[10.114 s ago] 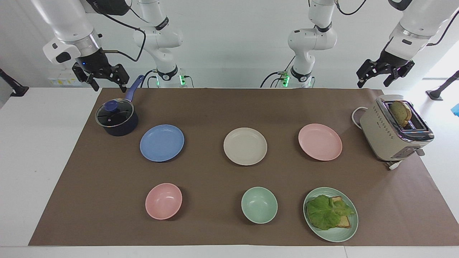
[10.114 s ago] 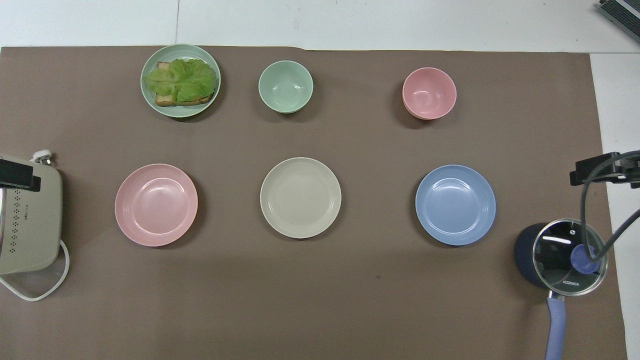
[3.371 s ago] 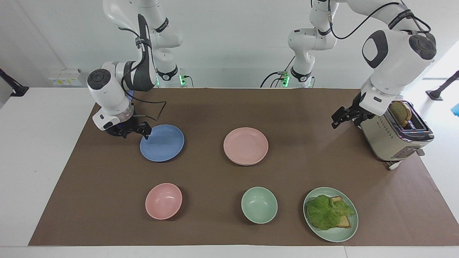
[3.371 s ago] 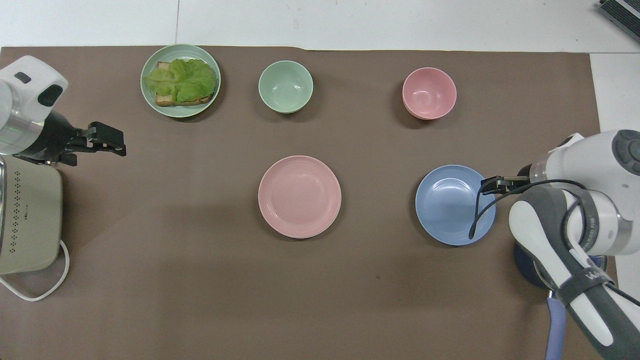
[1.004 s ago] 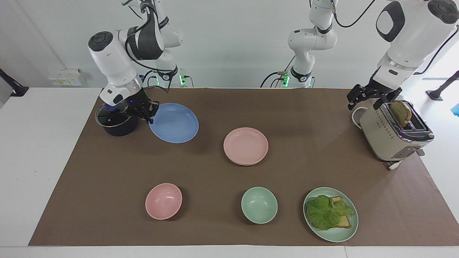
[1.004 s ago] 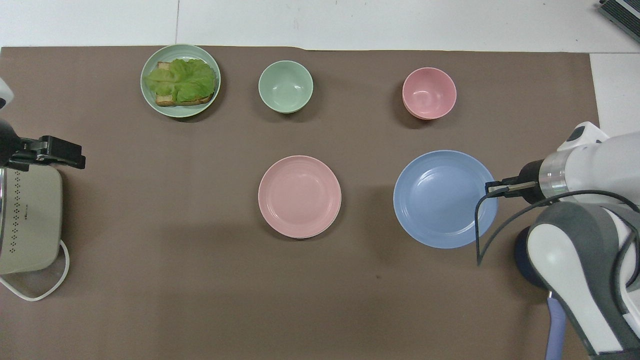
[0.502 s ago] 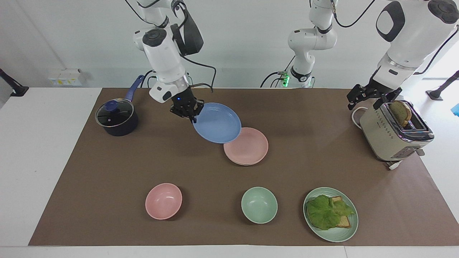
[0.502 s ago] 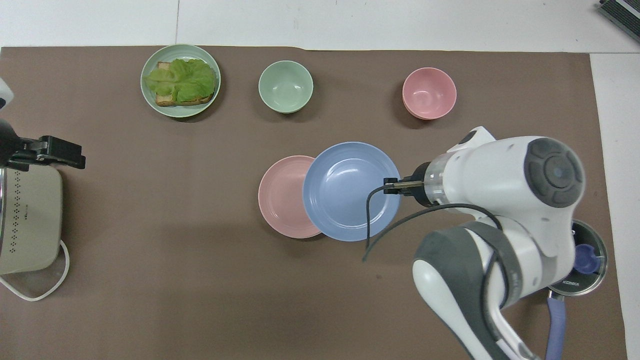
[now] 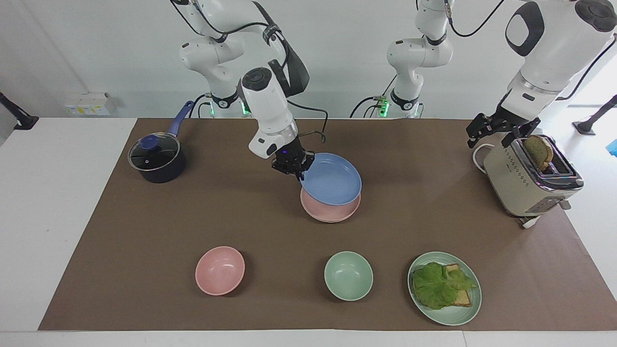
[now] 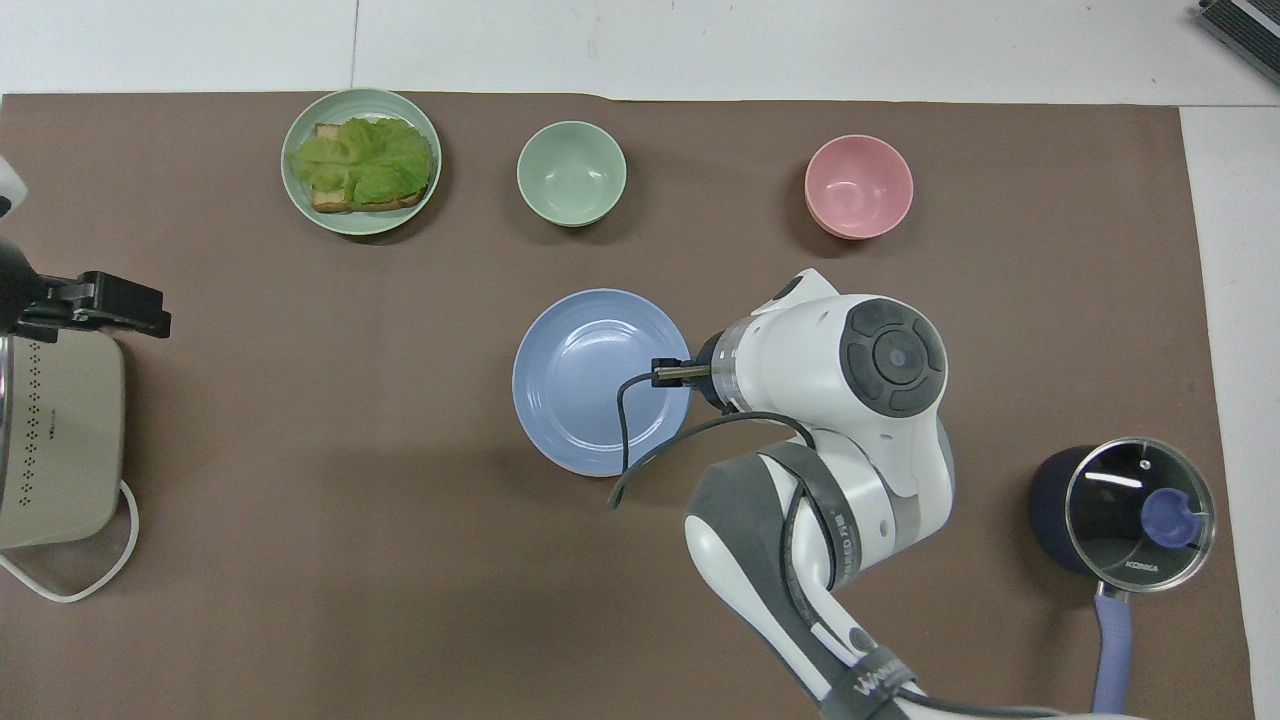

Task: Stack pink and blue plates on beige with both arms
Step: 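Carry the blue plate onto the pink plate with the right gripper, then open the right gripper and release the blue plate on the stack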

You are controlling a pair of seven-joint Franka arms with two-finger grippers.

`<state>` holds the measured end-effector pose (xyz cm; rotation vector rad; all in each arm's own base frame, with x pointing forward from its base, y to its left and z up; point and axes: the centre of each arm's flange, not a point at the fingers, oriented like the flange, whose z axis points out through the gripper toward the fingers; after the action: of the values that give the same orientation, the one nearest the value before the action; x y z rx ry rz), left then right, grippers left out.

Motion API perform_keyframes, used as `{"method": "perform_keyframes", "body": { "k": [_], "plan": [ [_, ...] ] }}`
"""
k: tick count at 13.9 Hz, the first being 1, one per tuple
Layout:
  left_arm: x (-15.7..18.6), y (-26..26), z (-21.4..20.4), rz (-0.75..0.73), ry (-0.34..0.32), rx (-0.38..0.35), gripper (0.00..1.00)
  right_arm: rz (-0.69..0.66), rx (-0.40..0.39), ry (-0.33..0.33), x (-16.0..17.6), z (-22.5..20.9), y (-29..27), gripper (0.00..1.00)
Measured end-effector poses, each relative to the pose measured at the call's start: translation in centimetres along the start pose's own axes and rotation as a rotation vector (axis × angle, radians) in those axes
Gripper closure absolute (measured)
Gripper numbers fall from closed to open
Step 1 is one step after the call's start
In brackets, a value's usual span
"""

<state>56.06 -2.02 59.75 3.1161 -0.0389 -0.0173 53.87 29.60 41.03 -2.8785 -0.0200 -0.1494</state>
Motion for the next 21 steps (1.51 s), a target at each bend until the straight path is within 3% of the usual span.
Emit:
{"method": "perform_keyframes", "body": {
  "k": [8, 21],
  "plan": [
    [0.0, 0.0, 0.0, 0.0, 0.0, 0.0, 0.0, -0.037, -0.016, -0.031, -0.4, 5.4, -0.6, 0.94],
    [0.0, 0.0, 0.0, 0.0, 0.0, 0.0, 0.0, -0.089, -0.028, -0.038, -0.1, 7.0, 0.8, 0.94]
  ]
}}
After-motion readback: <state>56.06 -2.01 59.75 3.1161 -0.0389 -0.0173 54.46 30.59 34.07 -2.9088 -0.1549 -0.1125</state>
